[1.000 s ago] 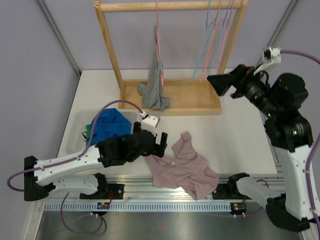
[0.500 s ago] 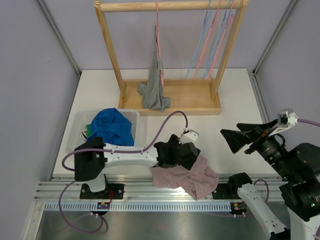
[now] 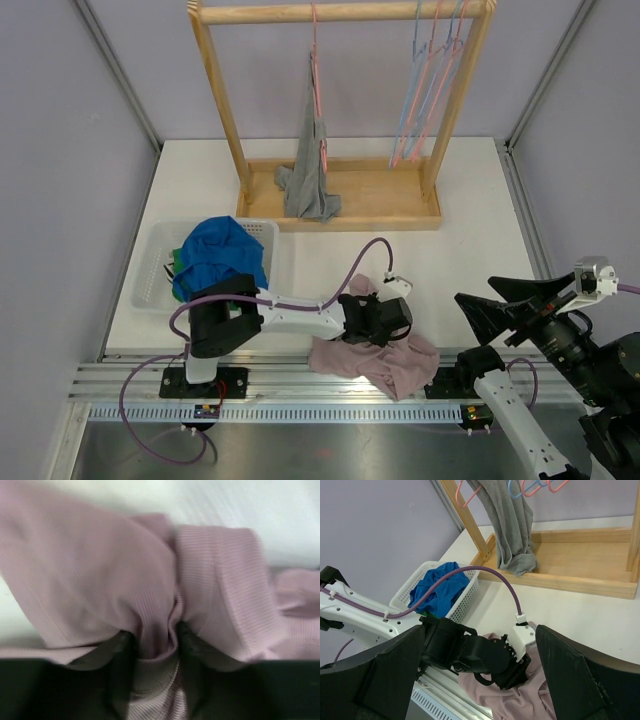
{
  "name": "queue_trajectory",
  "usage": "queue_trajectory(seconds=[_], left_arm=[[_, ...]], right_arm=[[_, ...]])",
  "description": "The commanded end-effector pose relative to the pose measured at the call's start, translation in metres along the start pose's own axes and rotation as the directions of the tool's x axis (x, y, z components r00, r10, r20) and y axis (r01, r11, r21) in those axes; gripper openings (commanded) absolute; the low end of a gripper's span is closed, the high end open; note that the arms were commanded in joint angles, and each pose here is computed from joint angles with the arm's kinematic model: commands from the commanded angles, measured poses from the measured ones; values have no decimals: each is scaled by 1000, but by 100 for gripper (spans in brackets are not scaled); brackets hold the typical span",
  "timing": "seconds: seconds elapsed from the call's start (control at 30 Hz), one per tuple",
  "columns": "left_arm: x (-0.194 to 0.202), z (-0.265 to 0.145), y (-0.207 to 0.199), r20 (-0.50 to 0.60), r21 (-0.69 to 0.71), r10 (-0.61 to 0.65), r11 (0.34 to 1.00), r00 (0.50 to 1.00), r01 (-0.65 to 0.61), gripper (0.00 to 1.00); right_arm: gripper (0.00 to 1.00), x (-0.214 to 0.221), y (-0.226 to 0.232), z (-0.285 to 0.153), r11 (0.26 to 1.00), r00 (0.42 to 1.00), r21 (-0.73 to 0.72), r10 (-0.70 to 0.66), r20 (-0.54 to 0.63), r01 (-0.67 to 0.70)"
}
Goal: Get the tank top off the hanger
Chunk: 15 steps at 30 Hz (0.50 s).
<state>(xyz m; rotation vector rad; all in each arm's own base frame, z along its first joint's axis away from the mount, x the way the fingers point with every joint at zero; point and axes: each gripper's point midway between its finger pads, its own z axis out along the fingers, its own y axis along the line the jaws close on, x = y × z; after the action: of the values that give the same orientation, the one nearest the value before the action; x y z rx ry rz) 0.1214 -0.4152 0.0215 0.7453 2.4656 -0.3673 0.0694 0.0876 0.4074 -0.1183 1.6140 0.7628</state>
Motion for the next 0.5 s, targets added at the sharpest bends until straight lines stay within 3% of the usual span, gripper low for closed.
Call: queue_trajectory(seconds=[0.0,0.07,0.13,0.3,0.47], left_arm=[[21,-2,-2,-41,2,10,1000,999,-9,28],[7,-24,7,14,-32,-3,999,1000,3,10],[-1,-43,21,40,-73,-6,997,999,9,1],[-51,-118,57,211,-177,-39,981,977,77,0],[-75,-188,115,308,-331,-47,931,950,154,0]], right_arm=[[99,6,4,-2,999,1000,-33,-9,-13,8],[99,7,5,-3,999,1000,-42,-9,-10,9],[99,7,7,-5,999,1000,-48,-12,-8,12],[100,8,7,-9,999,1000,-50,-18,7,18],[100,11,6,-9,998,1000,-53,-13,4,13]])
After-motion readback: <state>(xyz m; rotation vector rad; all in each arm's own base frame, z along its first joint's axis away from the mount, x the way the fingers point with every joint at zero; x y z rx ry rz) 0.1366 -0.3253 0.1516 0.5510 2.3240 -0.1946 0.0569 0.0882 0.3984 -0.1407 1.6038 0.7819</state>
